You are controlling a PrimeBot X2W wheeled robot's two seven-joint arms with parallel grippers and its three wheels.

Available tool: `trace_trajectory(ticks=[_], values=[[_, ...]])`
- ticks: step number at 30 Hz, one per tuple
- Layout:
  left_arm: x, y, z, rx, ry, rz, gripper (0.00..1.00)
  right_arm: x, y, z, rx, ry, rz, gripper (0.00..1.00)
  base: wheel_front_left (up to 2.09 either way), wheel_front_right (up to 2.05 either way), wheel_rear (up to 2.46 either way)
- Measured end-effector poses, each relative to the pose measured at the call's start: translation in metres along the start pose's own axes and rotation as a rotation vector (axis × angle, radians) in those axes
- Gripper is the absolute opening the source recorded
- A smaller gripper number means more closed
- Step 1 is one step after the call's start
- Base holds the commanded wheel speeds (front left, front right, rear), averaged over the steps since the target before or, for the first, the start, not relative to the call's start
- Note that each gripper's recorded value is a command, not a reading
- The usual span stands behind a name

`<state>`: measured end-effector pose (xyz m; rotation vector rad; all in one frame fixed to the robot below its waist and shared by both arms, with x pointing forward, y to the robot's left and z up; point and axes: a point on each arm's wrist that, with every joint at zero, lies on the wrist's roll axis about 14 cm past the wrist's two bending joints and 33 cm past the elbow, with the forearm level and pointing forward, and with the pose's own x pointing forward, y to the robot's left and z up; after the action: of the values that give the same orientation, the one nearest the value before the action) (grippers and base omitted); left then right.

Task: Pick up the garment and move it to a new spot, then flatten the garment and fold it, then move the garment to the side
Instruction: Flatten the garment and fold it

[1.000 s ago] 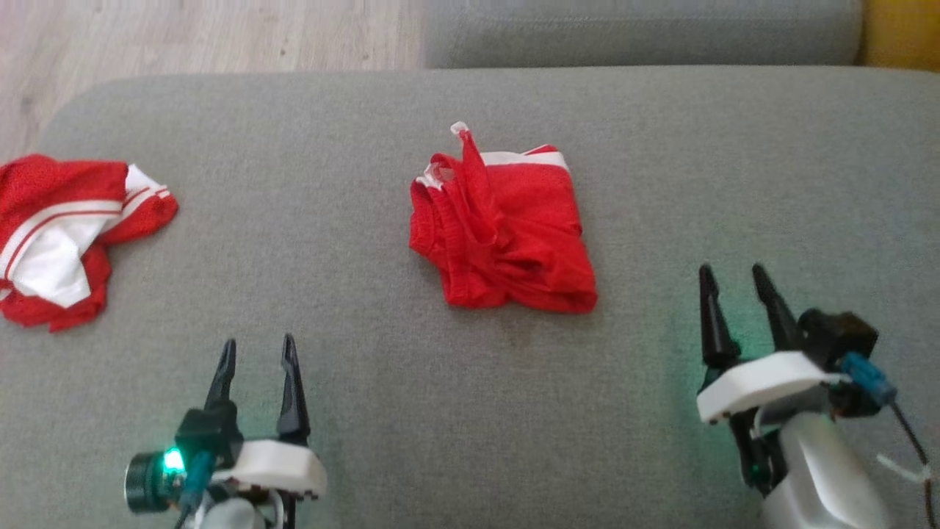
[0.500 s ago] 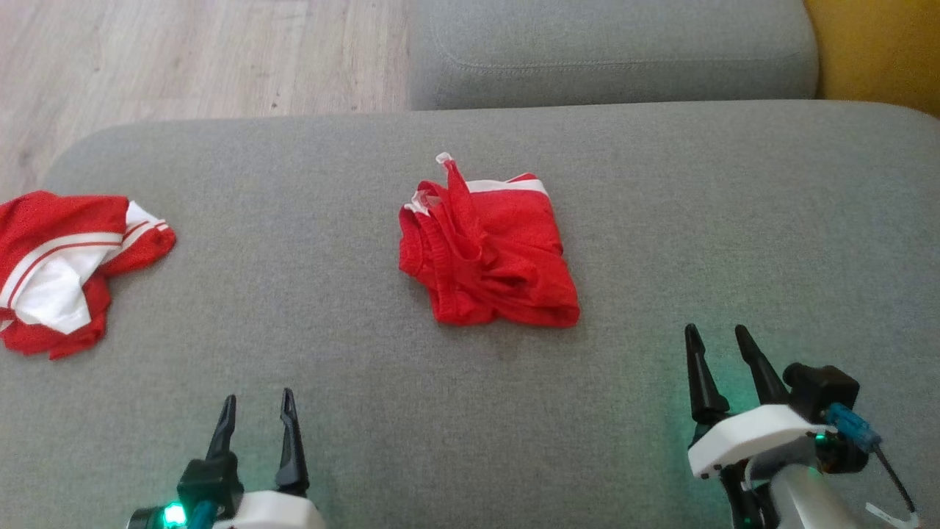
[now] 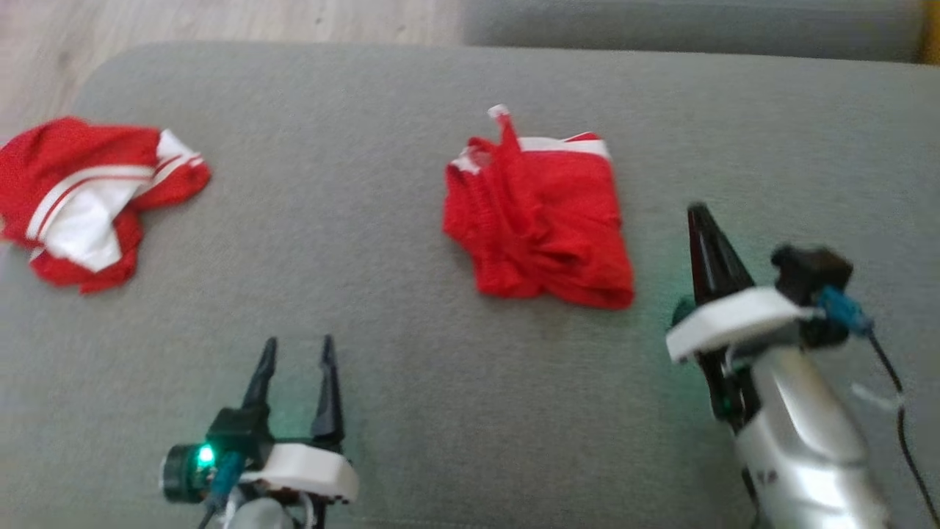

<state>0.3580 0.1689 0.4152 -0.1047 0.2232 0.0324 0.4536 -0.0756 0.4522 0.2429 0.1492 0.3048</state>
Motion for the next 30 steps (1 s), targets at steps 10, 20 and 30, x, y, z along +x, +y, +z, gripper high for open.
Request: trace_trajectory(ticks=[10,20,30], values=[[-0.007,-0.002,-0.008,-0.011,0.03,-0.015,1.0,0.07,0.059,-0.026,-0.047,0.118,0.176,0.0,0.0,0.0,0.0],[-0.021,0.019,-0.013,-0.051,0.049,0.063,1.0,0.095,0.08,-0.064,-0.079,0.255,0.219,0.0,0.0,0.0,0.0],[-0.028,0.027,-0.013,-0.066,0.047,0.097,1.0,0.097,0.129,-0.071,-0.093,0.265,0.367,0.0,0.0,0.0,0.0]])
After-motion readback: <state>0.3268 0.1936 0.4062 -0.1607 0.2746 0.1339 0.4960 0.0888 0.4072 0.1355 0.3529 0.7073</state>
